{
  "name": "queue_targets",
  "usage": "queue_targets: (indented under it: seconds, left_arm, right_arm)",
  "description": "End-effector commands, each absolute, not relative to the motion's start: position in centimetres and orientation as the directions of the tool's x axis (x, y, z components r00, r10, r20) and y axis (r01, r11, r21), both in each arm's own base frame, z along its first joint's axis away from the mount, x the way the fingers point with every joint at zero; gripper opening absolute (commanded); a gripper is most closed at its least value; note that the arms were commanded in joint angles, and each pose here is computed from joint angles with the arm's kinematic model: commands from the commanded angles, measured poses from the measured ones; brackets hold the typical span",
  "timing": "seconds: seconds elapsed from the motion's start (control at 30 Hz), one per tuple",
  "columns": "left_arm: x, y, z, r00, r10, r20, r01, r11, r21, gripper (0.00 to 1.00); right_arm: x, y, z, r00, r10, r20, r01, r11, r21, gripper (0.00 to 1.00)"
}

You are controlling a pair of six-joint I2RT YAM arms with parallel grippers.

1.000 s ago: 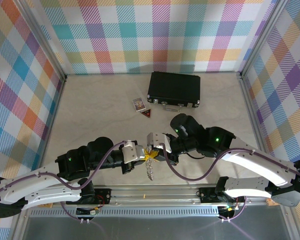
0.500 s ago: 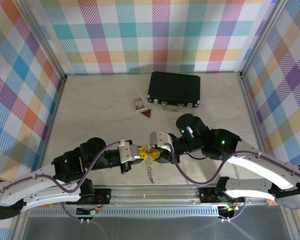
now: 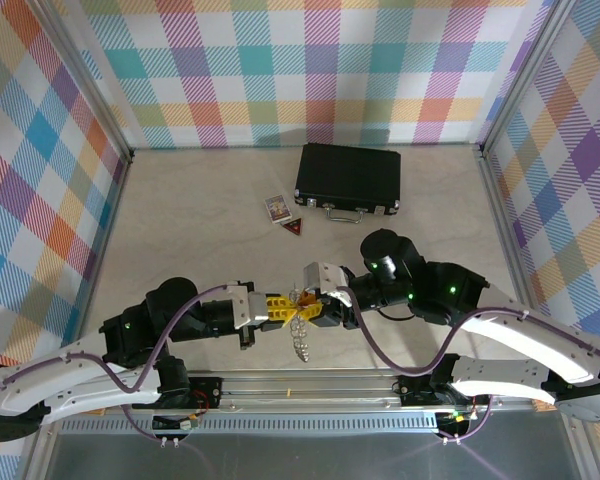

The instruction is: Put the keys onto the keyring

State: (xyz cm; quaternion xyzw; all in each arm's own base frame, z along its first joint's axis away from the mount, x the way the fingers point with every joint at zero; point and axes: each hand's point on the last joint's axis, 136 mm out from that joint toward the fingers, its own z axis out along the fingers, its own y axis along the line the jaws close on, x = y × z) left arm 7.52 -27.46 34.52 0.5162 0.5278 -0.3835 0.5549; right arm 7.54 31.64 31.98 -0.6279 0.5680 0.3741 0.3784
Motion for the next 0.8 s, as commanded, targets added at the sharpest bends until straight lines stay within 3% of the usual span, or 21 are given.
queue_targets:
  seconds: [0.0,0.27,0.43,0.77]
  left_arm:
    - [6.3,-27.2,38.1,0.185,-0.031,-0.982,0.973,0.142,0.179,0.00]
    - [6.5,-27.8,37.5,0.175,-0.010,-0.985,0.976,0.133,0.172,0.00]
    - [6.4,-27.6,37.8,0.180,-0.023,-0.983,0.976,0.132,0.175,0.00]
    - [5.7,-27.4,38.4,0.184,-0.052,-0.982,0.979,0.104,0.177,0.00]
  right_arm:
    - [7.5,31.5,32.5,0.077,-0.406,-0.911,-0.997,-0.058,-0.058,0.22]
    - [6.8,31.3,33.6,0.089,-0.361,-0.928,-0.995,-0.081,-0.064,0.27]
    - [6.9,31.1,33.5,0.092,-0.363,-0.927,-0.995,-0.069,-0.071,0.12]
    - [7.3,31.2,31.5,0.058,-0.414,-0.908,-0.998,-0.051,-0.040,0.12]
